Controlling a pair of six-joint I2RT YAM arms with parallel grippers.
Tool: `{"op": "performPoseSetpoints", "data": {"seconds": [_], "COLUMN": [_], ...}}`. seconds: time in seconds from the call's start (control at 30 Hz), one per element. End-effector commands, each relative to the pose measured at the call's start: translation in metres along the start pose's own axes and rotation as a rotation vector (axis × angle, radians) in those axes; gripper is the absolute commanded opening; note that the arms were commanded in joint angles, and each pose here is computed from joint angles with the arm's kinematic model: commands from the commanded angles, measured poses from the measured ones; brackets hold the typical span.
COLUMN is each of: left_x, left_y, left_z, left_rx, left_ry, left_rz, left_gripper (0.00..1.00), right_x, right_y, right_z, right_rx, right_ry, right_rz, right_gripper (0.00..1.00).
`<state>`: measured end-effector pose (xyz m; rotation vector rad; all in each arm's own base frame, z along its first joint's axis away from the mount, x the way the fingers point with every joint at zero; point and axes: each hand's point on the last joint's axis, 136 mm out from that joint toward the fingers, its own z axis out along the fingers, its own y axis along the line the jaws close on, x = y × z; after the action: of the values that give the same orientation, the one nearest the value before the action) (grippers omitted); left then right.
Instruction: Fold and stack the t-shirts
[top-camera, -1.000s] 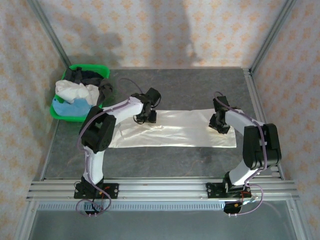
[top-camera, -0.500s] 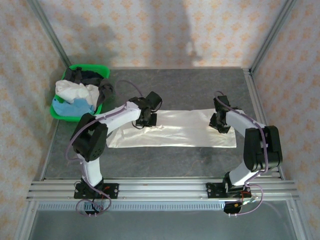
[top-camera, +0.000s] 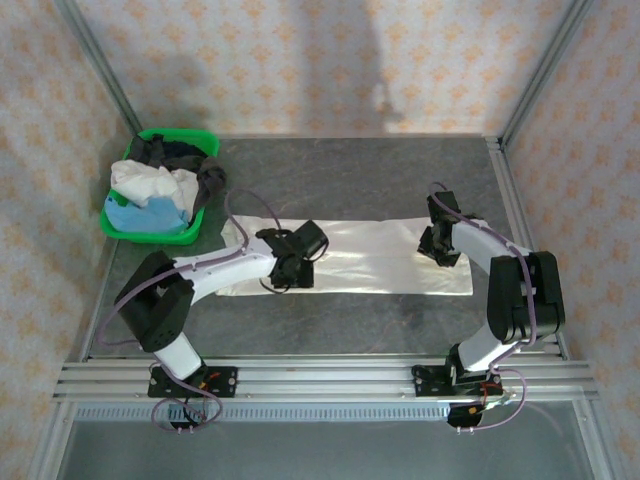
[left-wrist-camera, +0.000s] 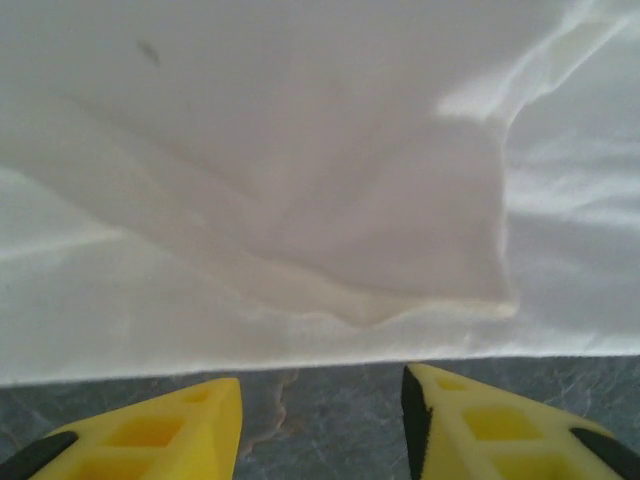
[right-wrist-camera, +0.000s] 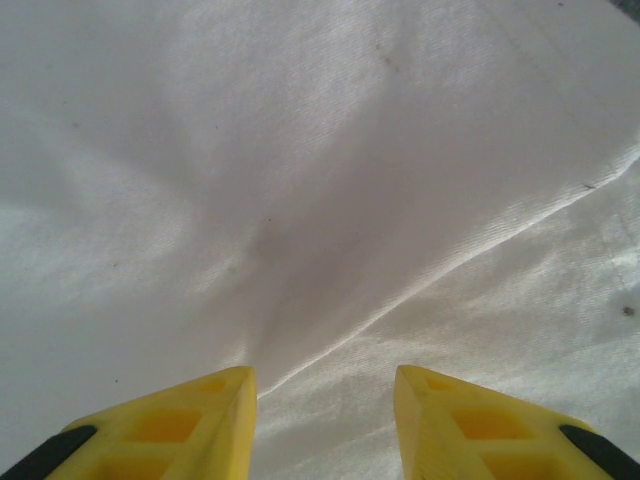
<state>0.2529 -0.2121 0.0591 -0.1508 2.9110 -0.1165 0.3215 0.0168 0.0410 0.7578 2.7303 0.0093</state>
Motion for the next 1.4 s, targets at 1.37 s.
{"op": "performPoseSetpoints", "data": {"seconds": [1.37], "left_x": [0.026], "left_y": [0.06], "left_z": [0.011], "left_rx": [-0.096], "left_ry": [0.015], "left_rz": [-0.073], "left_gripper": [0.39], "right_x": [-0.002], "right_y": [0.045], "right_z": [0.012], "right_rx": [0.129], "right_ry": [-0.02], "right_rz": [-0.171], "right_gripper": [0.4]}}
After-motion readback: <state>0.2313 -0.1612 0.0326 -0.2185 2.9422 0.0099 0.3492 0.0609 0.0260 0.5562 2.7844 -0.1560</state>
